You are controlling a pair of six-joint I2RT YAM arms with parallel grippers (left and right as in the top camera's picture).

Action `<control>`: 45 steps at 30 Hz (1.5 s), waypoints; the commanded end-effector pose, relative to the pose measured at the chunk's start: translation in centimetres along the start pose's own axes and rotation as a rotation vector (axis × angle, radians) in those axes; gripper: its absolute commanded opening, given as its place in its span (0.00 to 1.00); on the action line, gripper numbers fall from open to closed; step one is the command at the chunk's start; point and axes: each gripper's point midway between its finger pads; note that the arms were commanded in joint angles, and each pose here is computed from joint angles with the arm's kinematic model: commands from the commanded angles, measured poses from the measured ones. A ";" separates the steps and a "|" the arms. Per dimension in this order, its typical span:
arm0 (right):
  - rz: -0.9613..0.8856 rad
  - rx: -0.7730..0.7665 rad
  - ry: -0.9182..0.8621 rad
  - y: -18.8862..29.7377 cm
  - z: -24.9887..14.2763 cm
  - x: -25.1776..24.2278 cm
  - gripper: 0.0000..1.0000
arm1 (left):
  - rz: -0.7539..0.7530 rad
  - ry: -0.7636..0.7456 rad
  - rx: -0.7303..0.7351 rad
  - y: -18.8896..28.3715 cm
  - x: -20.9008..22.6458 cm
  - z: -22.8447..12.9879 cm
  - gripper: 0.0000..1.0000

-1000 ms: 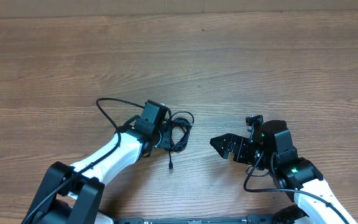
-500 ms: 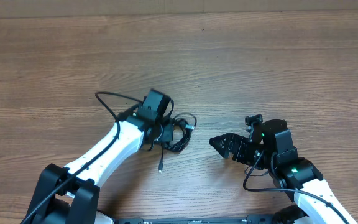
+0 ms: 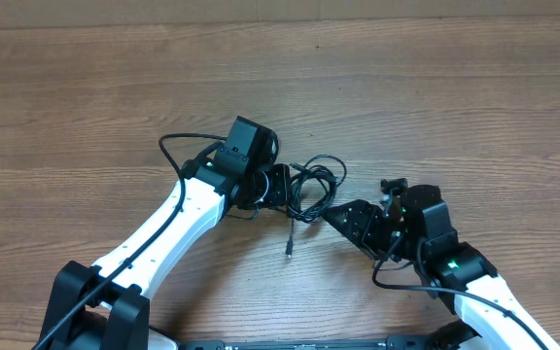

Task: Untangle cables

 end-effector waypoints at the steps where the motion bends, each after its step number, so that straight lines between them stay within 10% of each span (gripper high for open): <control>1: -0.004 0.000 -0.032 -1.0 0.3 0.1 0.66 | -0.138 -0.017 0.023 1.2 -3.1 -0.1 0.04; 7: 0.078 -0.018 0.032 -2.6 1.8 1.7 0.04 | -0.142 -0.052 0.053 1.1 -3.0 -0.9 0.04; 19: 0.620 0.378 0.678 2.2 -6.6 10.1 0.04 | 0.086 0.189 -0.151 1.2 1.0 3.0 0.04; 28: 0.451 0.368 0.671 0.1 -6.3 5.7 0.04 | -0.228 0.229 -0.239 5.1 0.9 8.5 0.04; 37: 0.420 0.279 0.695 -0.5 -4.9 6.0 0.04 | -0.453 -0.032 -0.138 7.0 -1.2 6.3 0.04; 41: 0.407 0.237 0.692 -0.7 -4.1 6.2 0.36 | -0.458 -0.083 -0.118 6.5 -2.2 5.5 0.04; 45: 0.304 0.146 0.494 -1.6 -1.8 5.6 0.47 | -0.460 -0.159 -0.118 6.2 -2.7 5.1 0.04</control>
Point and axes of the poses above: each gripper's point midway between its finger pads, its own y axis back along the fingers, its own x axis along the line the jaws close on, z = x × y, and after that the axes turned 6 degrees about -y, right-handed
